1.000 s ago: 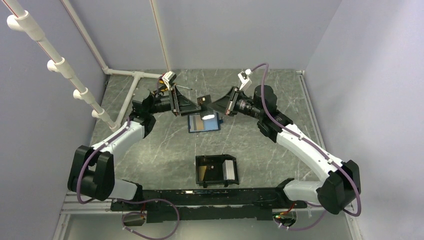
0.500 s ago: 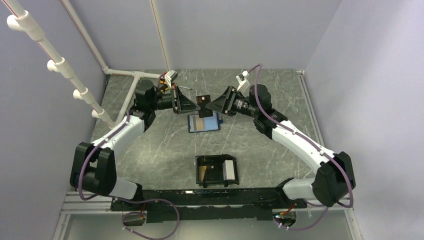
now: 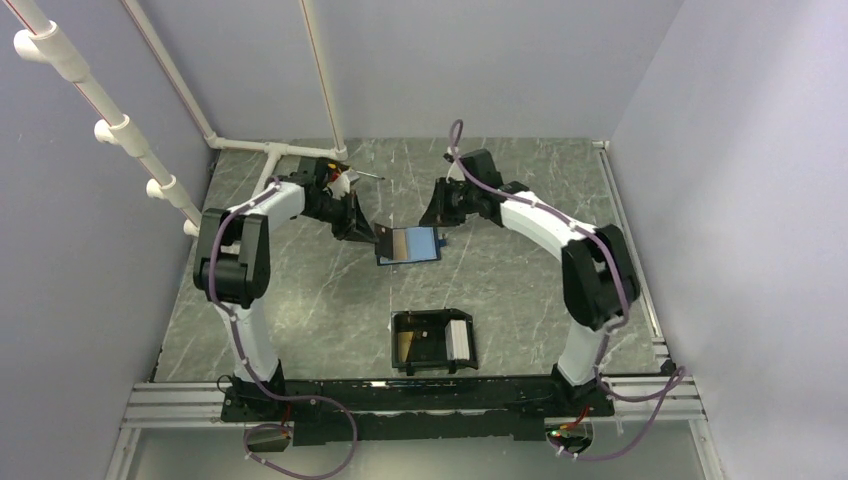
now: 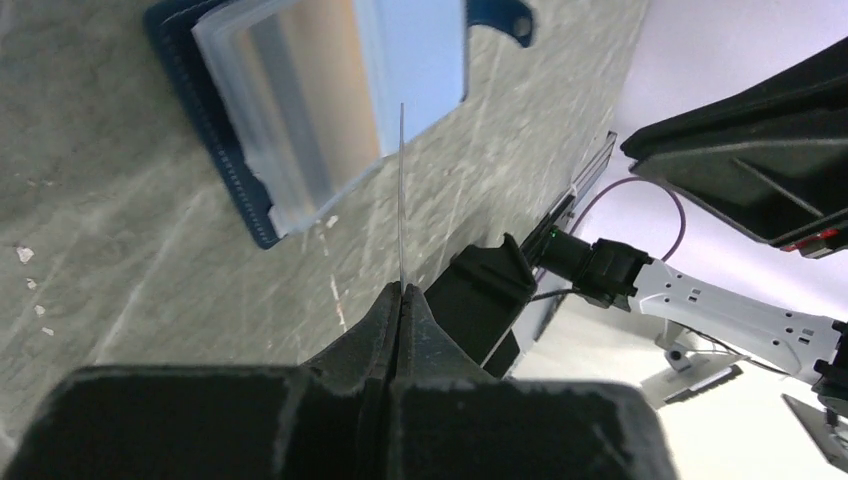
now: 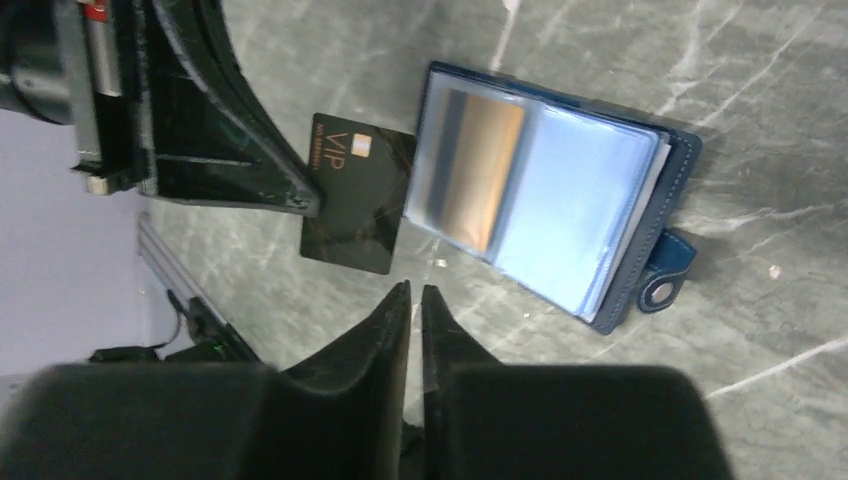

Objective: Put the credit cards into the card holder
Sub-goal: Insert the credit card into the card holder.

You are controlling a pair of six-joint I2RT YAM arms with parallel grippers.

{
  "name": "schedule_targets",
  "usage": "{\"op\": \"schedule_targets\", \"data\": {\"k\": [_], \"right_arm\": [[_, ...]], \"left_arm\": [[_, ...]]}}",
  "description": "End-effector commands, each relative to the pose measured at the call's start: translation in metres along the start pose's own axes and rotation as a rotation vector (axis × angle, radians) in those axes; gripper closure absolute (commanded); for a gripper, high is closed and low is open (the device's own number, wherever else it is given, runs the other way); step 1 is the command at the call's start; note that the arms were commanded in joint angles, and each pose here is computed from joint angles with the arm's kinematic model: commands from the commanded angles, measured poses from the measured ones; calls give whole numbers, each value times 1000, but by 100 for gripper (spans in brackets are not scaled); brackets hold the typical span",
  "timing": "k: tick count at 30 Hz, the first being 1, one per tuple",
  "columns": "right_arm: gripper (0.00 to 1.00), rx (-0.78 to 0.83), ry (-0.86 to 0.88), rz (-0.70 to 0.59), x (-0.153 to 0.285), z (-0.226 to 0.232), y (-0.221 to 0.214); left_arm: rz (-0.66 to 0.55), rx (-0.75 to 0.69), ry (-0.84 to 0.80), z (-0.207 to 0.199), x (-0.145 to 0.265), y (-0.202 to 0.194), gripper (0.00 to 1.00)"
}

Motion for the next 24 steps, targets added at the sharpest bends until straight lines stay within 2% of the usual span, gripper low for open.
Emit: {"op": "schedule_targets", "data": {"k": [1,5,12,24], "right_arm": [[94,50,-13,53,-19,-16,8],[100,23,-41,95,-37,-40,4],[100,-10,-58,163,-55,-69,-10],[100,-37,-103,188,-66,-93,-18]], "left_arm": [[47,-32,-14,1,-6,10,100],[84,-6,-50,11,-17,13,100],[123,29,-94,21,-29,17,100],[172,36,-135,26,-48,21,100]]}}
Point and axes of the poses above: each gripper's point midway between its finger pads, its own x axis back along the fingers, its own z axis along the line the jaws close on, y = z × x, the point moved 10 cm from there along x, back along the fingers, and after that the axes turned 8 degrees about x, right-handed, at the moved point
